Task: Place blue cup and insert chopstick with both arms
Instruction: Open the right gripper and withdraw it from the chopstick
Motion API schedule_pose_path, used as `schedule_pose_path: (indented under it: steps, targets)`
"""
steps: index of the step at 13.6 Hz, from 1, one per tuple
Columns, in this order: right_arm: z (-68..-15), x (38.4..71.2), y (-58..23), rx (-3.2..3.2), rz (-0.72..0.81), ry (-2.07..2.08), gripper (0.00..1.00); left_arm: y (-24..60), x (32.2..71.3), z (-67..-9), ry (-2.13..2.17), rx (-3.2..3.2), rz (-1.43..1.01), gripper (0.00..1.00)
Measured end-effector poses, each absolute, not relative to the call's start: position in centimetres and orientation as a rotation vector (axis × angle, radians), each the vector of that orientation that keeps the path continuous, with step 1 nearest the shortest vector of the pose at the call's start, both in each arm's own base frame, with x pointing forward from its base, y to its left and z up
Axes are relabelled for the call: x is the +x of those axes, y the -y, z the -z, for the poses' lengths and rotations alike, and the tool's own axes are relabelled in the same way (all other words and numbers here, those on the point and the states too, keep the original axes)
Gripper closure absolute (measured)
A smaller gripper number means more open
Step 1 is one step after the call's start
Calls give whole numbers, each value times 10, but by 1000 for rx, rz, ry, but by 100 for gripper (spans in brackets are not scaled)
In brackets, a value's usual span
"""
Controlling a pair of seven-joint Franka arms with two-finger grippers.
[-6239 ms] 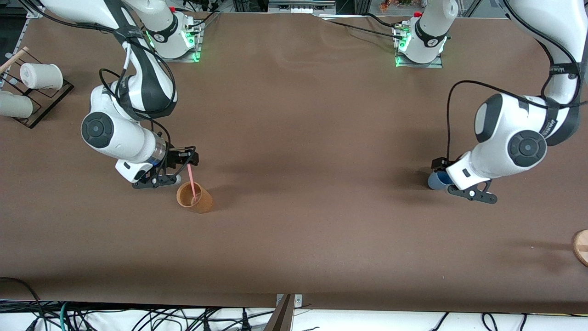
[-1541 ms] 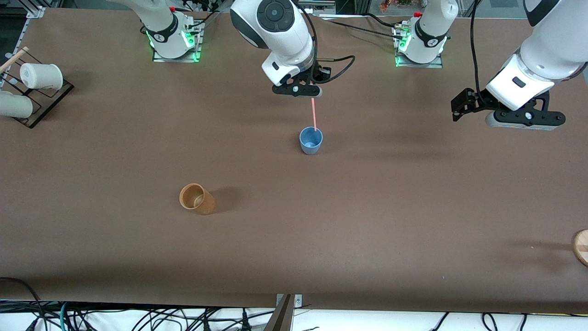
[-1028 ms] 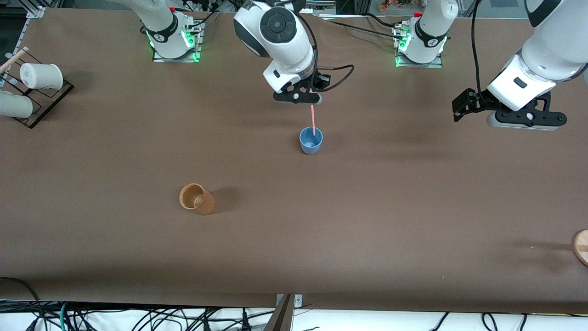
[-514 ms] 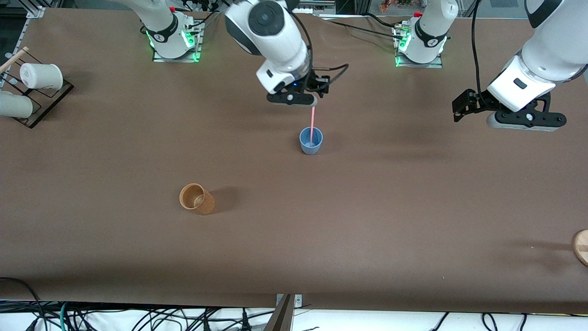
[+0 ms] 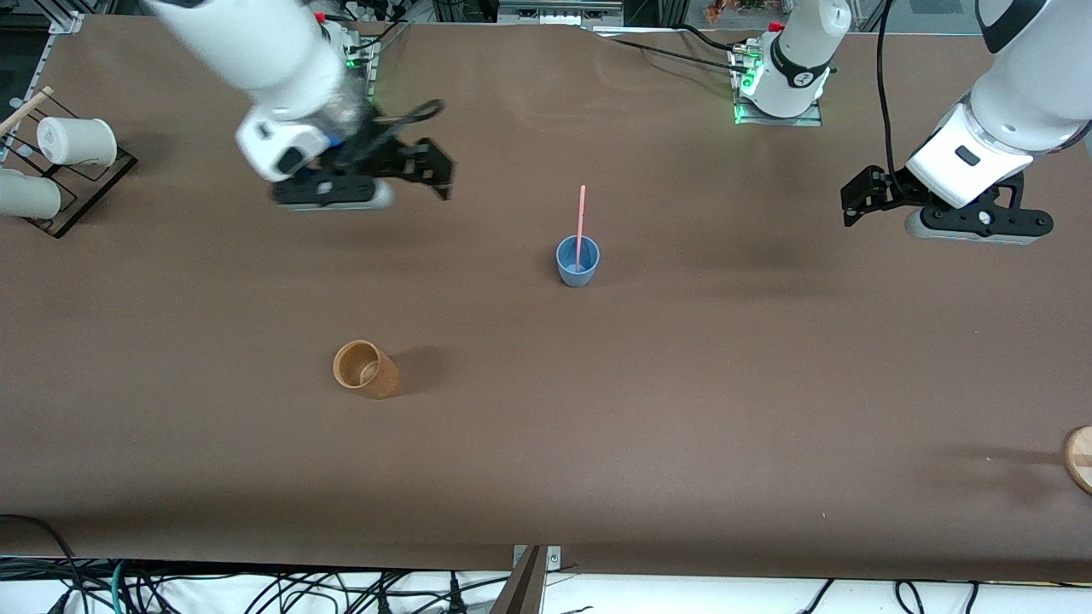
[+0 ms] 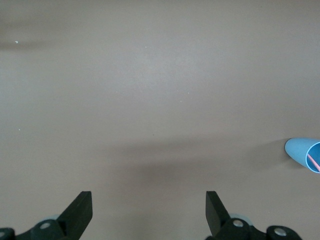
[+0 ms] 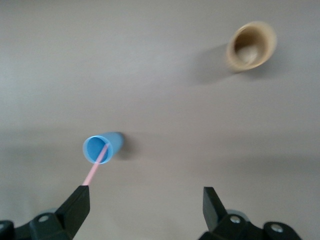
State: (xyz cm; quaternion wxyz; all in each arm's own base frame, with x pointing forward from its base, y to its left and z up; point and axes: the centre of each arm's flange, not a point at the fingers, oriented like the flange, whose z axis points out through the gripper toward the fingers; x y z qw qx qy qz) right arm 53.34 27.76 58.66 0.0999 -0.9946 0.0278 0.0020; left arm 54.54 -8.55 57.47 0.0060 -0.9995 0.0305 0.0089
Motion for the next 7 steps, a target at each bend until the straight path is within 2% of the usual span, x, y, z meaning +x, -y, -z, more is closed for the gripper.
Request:
schedule_pose_path:
  steps: [4, 7]
  targets:
    - [-601, 552, -180, -3026, 23, 136, 0, 83, 546, -575, -89, -3128, -28, 0]
    - [-605, 558, -145, -3065, 36, 268, 0, 83, 546, -574, -87, -3128, -31, 0]
